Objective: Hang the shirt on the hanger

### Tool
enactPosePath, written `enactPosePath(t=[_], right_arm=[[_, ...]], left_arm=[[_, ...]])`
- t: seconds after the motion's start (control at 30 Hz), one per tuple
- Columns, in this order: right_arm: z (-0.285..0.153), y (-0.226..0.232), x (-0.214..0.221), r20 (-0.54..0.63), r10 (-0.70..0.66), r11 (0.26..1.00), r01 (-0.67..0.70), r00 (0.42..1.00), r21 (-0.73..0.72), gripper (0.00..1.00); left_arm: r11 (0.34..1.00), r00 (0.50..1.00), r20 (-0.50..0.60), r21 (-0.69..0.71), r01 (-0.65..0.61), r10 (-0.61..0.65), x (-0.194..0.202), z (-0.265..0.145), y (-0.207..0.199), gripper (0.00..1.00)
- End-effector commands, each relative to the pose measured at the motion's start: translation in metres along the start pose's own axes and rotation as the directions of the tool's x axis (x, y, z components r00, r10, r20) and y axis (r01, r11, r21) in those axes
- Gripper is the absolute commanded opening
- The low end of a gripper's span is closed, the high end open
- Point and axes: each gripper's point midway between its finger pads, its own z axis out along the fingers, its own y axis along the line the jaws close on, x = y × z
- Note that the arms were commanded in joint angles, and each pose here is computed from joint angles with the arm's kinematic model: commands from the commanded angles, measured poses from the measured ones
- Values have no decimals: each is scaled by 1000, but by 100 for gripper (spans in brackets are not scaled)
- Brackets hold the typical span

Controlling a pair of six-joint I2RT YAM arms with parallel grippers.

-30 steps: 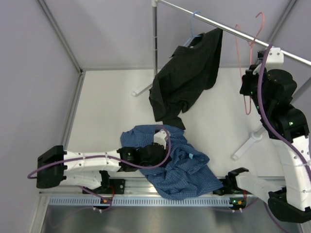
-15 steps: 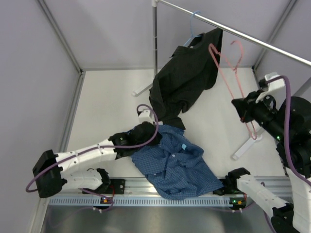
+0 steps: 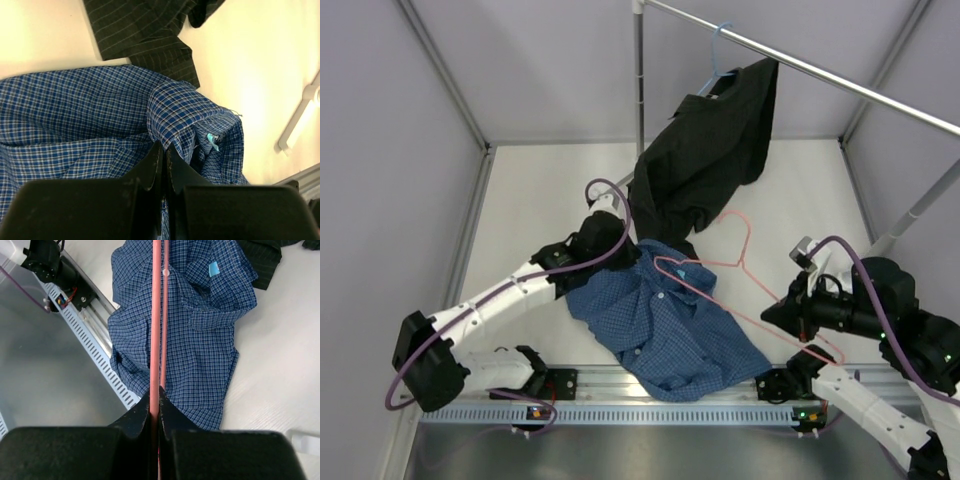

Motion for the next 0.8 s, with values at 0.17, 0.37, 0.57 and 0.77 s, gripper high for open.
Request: enactPosePath(t=[0.17, 0.37, 0.57, 0.77], right_arm=[[1, -18, 11, -27, 45, 994, -42, 999, 106, 0], [30, -6, 1, -34, 45, 999, -46, 998, -20, 0], [28, 2, -18, 19, 38, 998, -37, 999, -50, 0], [45, 1, -4, -24, 56, 994, -58, 998, -90, 0]], left_arm=[[988, 998, -57, 154, -28, 37, -2, -15, -35, 0], [962, 991, -100, 265, -58, 88, 8, -29, -53, 0], [969, 988, -102, 232, -85, 112, 11, -21, -48, 0], [950, 968, -170, 284, -132, 185, 27, -16, -56, 0]])
